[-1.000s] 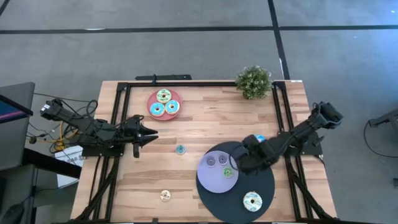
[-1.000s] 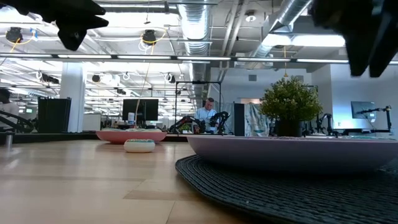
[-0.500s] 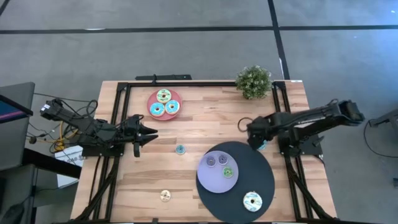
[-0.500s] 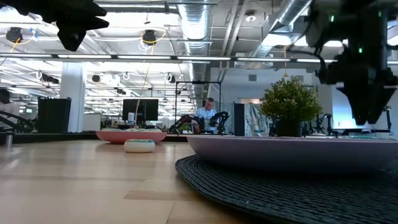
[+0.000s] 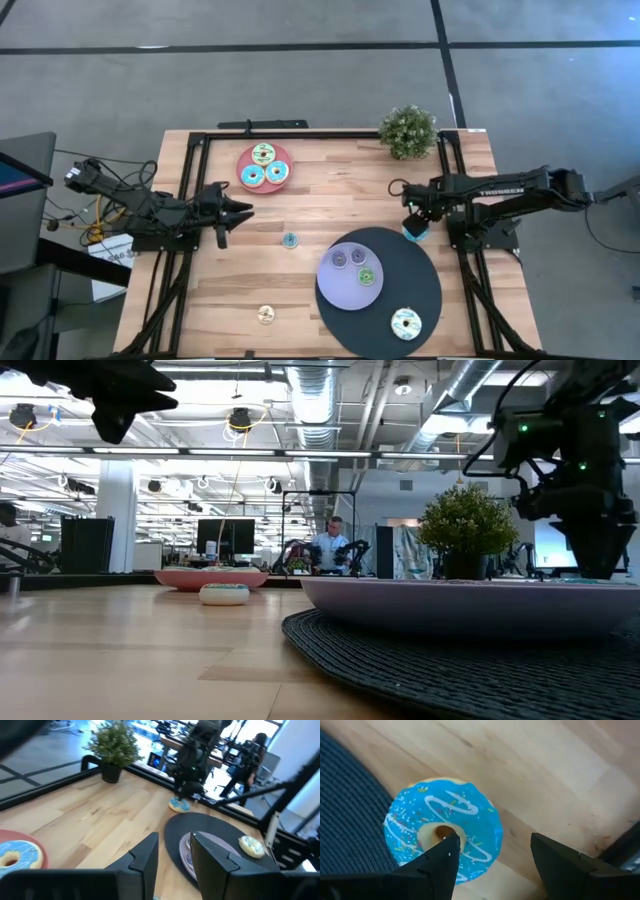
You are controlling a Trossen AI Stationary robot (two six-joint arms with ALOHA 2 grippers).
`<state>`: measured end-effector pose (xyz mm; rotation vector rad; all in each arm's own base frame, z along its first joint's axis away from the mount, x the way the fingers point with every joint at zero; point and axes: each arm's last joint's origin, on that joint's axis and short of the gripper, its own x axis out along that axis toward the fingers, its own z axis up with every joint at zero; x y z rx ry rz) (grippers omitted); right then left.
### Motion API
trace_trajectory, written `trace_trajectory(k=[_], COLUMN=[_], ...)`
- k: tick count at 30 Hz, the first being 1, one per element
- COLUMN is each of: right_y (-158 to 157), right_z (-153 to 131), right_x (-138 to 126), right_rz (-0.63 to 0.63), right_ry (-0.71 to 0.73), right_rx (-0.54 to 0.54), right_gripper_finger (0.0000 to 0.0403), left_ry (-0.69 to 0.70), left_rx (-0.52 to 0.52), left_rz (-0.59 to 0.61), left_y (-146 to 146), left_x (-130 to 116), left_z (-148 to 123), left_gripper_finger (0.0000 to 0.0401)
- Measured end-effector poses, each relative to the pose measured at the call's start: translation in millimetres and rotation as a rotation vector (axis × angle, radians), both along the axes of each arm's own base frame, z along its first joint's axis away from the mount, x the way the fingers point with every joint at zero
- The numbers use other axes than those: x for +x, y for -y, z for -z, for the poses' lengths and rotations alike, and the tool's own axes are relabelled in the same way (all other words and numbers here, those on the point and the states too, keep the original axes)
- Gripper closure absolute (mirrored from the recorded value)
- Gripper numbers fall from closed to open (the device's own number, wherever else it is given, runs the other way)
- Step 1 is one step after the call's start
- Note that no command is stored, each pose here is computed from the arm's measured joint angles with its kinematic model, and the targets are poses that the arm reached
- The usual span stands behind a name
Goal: Pick & Place donuts
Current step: Put the large blue donut on the pink plate
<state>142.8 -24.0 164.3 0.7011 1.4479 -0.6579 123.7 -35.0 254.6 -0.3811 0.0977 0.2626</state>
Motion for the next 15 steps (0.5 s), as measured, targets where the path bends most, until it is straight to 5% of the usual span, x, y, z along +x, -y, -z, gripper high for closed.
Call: trace_trajectory(k=[15], right_y=[0.4], right_z=[9.0], right_x=[3.5], right_rz=[-0.073], right_ry=[0.012], right_rx=[0.001], right_gripper_finger=[0.0169], left_ry=[0.009], left_rx=[-0.01], left_rz=[-0.055], left_y=[-1.5], left_x=[-0.4], left_z=[-0.2], left_gripper_finger=[0.0296])
